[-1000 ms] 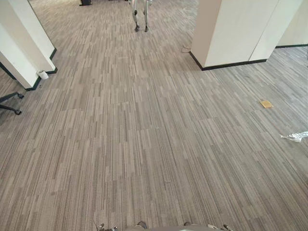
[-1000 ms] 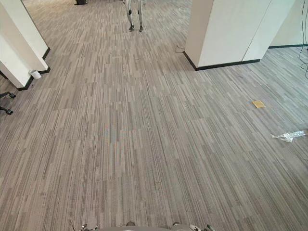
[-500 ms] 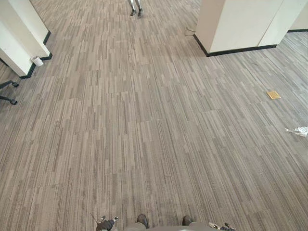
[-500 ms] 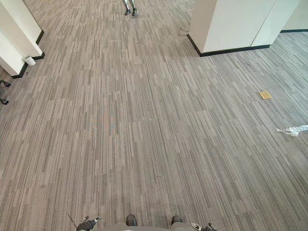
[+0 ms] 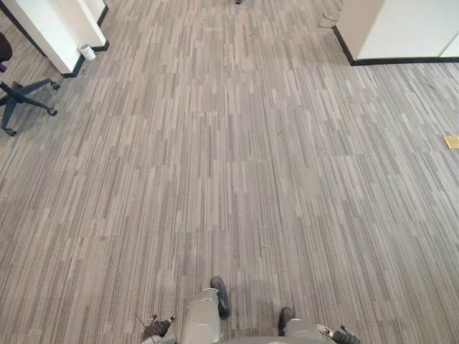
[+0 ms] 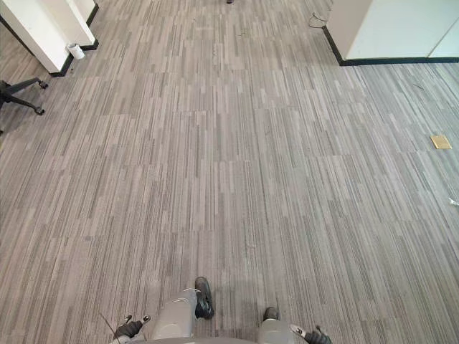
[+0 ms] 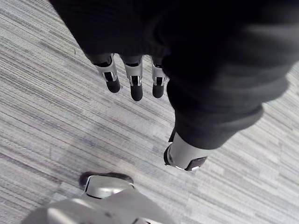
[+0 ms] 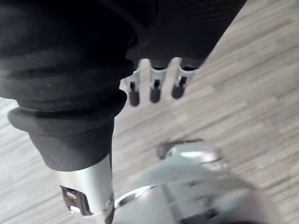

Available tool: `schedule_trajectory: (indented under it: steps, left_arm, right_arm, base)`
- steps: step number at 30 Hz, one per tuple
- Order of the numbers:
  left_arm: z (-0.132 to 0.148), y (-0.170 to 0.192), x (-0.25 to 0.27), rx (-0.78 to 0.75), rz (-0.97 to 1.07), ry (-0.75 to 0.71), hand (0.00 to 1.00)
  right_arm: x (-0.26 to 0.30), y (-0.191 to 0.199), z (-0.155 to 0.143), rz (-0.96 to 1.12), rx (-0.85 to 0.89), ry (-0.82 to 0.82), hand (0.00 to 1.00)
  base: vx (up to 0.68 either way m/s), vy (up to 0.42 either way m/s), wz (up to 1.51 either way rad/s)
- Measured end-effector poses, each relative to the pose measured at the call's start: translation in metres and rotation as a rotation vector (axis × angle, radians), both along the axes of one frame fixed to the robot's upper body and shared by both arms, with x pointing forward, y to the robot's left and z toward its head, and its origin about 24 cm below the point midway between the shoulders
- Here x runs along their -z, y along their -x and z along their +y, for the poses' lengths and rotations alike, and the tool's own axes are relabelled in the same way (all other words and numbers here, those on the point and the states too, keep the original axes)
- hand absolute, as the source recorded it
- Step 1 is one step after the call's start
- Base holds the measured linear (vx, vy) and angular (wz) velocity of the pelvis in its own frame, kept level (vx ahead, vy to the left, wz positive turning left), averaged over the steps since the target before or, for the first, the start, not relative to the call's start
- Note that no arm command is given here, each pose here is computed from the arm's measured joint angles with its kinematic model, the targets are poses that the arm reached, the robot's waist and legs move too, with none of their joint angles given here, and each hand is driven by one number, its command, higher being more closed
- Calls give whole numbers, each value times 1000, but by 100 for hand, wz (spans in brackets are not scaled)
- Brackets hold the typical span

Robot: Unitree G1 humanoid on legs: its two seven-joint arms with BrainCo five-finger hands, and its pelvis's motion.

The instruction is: Organize washtable

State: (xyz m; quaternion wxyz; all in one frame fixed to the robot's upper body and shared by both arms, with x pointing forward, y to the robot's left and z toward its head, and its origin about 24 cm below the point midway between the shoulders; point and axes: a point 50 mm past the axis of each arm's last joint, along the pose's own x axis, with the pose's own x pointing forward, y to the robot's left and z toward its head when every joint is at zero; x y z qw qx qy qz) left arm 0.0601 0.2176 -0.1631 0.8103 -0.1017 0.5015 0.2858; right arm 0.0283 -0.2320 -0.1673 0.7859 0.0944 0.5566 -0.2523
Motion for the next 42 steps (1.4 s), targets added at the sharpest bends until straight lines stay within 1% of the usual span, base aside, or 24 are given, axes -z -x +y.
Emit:
schedule_trajectory:
  steps: [2, 5, 7, 9, 11, 13, 15, 17, 19, 21, 24, 26, 28, 30, 34, 36, 37, 38, 41, 42]
  left_arm:
    - [3, 4, 1, 12, 24, 0, 0]
    - [5, 9, 1, 83, 52, -4, 0]
    - [5, 4, 0, 138, 51, -17, 0]
    - [3, -5, -1, 161, 28, -16, 0]
    - [-2, -11, -1, 160, 9, -3, 0]
    - [-13, -25, -2, 188, -26, 10, 0]
    - [-17, -28, -2, 188, -38, 16, 0]
    - [-16, -25, -2, 177, -37, 14, 0]
    - [-21, -28, -2, 197, -43, 24, 0]
    - [-33, -32, -2, 143, -69, 60, 0]
    - [-25, -38, -7, 115, -105, 35, 0]
    - [-18, -43, -11, 120, -131, 5, 0]
    - [-14, -48, -13, 137, -150, -12, 0]
    - [-20, -54, -14, 150, -171, -3, 0]
    - [-24, -55, -14, 180, -167, -2, 0]
    - [-22, -56, -15, 185, -172, -8, 0]
    - [-14, -56, -16, 188, -174, -28, 0]
    - [-13, -56, -15, 190, -170, -28, 0]
    - [-4, -52, -15, 185, -148, -40, 0]
    - [-1, -50, -14, 174, -140, -40, 0]
  right_arm:
    - [2, 11, 1, 31, 50, -23, 0]
    - [3, 13, 6, 37, 67, -39, 0]
    - [4, 9, 15, 14, 63, -65, 0]
    - [4, 3, 19, -12, 59, -71, 0]
    - [2, -5, 17, -45, 40, -56, 0]
    - [-3, -14, 9, -79, 4, -23, 0]
    - [-3, -14, 9, -80, -17, -17, 0]
    - [-2, -12, 16, -64, -54, -27, 0]
    - [-4, -15, 10, -65, -79, -7, 0]
    - [-5, -16, 5, -63, -104, 21, 0]
    - [-5, -17, 6, -45, -141, 36, 0]
    - [-5, -25, 9, -60, -163, 33, 0]
    - [-8, -42, 12, -108, -181, 32, 0]
    - [-11, -57, 8, -143, -196, 46, 0]
    - [-13, -67, 10, -165, -233, 51, 0]
    - [-10, -61, 11, -138, -241, 45, 0]
    - [-6, -55, 16, -109, -252, 27, 0]
    - [-5, -53, 18, -98, -252, 17, 0]
    - [2, -28, 23, -18, -266, -22, 0]
    - [4, -21, 27, -1, -229, -41, 0]
  base:
    - [387, 253, 18]
    - [359, 172, 32]
    - [450, 95, 27]
    - [547, 41, 38]
    - [583, -7, 37]
    - [614, -63, 40]
    - [643, -144, 37]
    - [727, -248, 39]
    - [760, -339, 36]
    - [725, -348, 32]
    - [743, -341, -10]
    - [544, -194, -21]
    - [454, -104, -43]
    - [388, 17, -58]
    - [350, 148, -40]
    - [538, 305, -36]
    - [513, 277, -17]
    - [546, 227, -2]
    - [660, 292, 29]
    - [479, 196, 28]
